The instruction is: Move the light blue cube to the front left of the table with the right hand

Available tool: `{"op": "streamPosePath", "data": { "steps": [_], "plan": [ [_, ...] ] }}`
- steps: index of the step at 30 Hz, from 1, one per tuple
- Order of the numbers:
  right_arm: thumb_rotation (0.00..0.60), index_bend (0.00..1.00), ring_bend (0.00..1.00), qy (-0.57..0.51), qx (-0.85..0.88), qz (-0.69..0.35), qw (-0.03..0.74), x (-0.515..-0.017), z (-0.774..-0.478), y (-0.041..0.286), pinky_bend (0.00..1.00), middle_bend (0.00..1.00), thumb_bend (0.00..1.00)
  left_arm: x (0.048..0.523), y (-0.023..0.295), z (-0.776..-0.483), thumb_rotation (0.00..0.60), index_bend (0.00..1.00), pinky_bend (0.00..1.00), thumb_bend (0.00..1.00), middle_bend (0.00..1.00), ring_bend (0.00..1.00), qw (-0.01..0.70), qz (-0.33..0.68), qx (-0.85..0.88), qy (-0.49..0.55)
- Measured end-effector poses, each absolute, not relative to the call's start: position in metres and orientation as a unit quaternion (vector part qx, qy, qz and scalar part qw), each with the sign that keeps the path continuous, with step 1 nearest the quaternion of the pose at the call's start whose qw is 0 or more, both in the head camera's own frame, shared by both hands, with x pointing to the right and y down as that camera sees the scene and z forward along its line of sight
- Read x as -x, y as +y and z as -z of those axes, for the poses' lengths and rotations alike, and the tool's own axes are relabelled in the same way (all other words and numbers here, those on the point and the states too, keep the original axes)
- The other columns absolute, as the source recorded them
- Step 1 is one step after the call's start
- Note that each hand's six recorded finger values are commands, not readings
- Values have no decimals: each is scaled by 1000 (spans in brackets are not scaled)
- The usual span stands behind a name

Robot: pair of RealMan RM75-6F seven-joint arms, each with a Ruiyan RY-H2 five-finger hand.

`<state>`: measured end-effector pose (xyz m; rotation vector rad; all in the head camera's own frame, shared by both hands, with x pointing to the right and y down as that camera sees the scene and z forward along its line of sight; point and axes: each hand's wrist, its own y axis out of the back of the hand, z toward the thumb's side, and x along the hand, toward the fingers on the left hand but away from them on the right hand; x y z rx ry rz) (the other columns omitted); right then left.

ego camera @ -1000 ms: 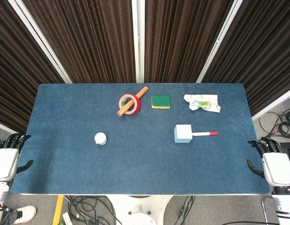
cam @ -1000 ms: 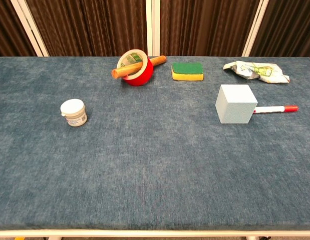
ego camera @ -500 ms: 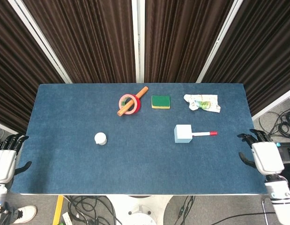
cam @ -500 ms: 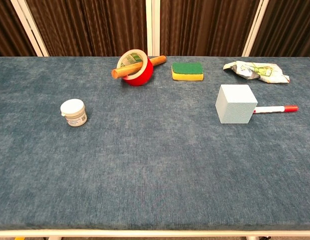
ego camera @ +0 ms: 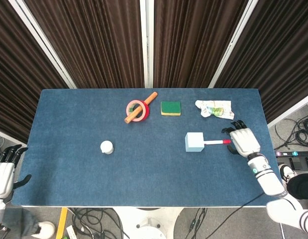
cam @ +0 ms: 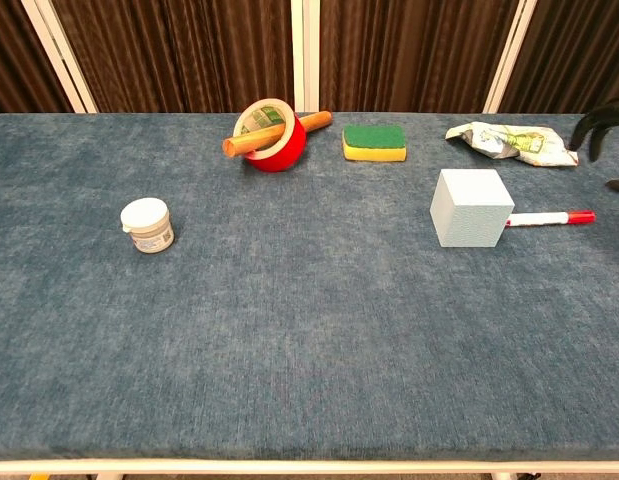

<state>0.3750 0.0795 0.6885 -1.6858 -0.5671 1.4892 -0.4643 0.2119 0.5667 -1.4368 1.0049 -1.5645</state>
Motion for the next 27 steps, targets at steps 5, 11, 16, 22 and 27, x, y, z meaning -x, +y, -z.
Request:
{"op": "streamPosePath", "data": {
  "steps": [5,11,16,22,27],
  "plan": [
    [600,351,89,-199,659,-603,403,-365,-722,73,72,376,276,467,215,-565,600,256,272,211,264,182,379,617,564,397],
    [600,385,89,-187,658,-608,402,-352,-750,72,72,390,293,468,216,-565,600,256,272,211,264,182,375,618,565,398],
    [600,416,91,-185,658,-610,400,-348,-761,77,73,409,294,469,215,-566,600,256,271,211,264,182,370,620,566,398],
    [600,421,99,-191,652,-612,404,-350,-765,80,80,438,303,469,215,-568,600,257,267,207,264,182,366,619,569,400],
    [600,424,99,-198,649,-614,403,-350,-768,83,84,440,304,469,216,-569,600,256,266,205,264,182,364,618,570,401]
  ]
}}
